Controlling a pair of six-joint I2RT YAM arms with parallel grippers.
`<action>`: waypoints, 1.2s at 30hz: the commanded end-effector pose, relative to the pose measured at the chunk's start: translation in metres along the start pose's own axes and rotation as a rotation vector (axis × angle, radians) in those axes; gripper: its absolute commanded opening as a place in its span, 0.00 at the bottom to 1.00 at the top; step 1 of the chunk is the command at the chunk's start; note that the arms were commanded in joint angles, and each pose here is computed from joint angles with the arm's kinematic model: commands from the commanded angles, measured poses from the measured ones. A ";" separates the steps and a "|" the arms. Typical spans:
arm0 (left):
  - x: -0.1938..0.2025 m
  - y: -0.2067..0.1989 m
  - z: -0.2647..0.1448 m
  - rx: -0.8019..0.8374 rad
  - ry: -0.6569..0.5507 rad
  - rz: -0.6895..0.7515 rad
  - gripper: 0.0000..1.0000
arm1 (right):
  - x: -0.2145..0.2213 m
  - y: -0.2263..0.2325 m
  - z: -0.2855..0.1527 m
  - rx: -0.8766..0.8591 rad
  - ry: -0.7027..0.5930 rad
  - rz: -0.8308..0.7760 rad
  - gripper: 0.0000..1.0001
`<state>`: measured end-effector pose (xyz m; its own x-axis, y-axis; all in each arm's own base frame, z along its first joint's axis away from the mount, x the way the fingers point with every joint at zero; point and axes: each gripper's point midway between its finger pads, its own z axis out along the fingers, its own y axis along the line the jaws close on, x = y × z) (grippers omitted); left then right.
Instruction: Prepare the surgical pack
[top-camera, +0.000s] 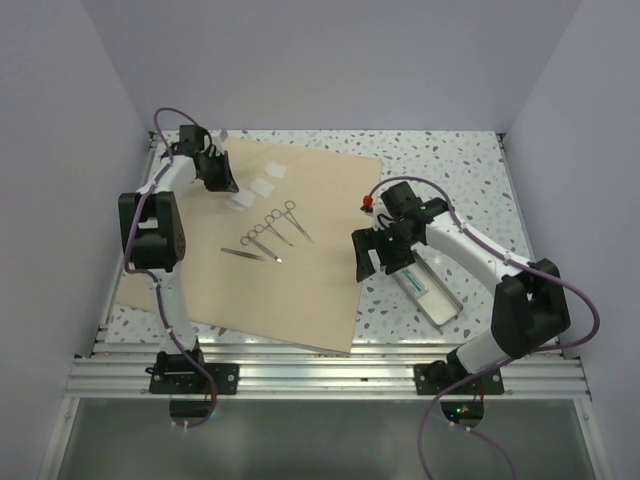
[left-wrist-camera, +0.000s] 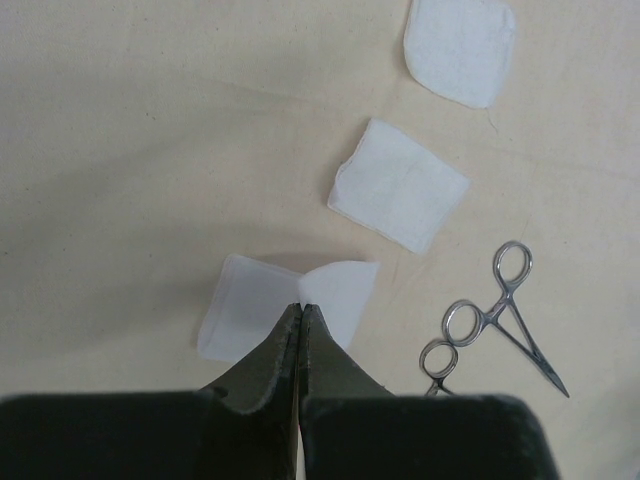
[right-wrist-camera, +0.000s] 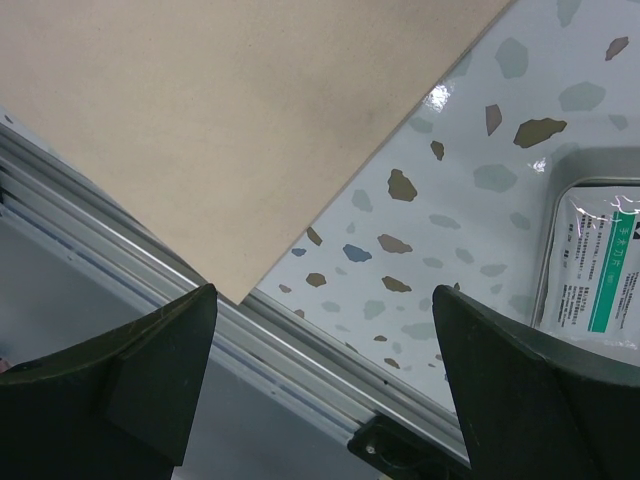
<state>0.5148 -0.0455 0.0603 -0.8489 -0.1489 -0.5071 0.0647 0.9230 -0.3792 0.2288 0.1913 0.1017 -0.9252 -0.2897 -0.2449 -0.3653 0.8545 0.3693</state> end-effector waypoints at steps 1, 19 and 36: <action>-0.022 -0.019 -0.036 0.039 -0.067 0.046 0.00 | -0.002 0.005 0.001 -0.023 -0.009 -0.002 0.92; 0.001 -0.011 -0.039 0.018 0.002 0.021 0.00 | 0.000 0.003 0.001 -0.017 0.001 -0.005 0.92; 0.001 0.009 -0.012 -0.027 0.022 0.027 0.00 | 0.001 0.003 0.002 -0.017 0.002 -0.003 0.92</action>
<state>0.4933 -0.0408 0.0577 -0.8797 -0.1355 -0.4558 0.0498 0.9270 -0.3717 0.2280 0.1909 0.0992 -0.9272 -0.2907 -0.2362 -0.3623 0.8560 0.3687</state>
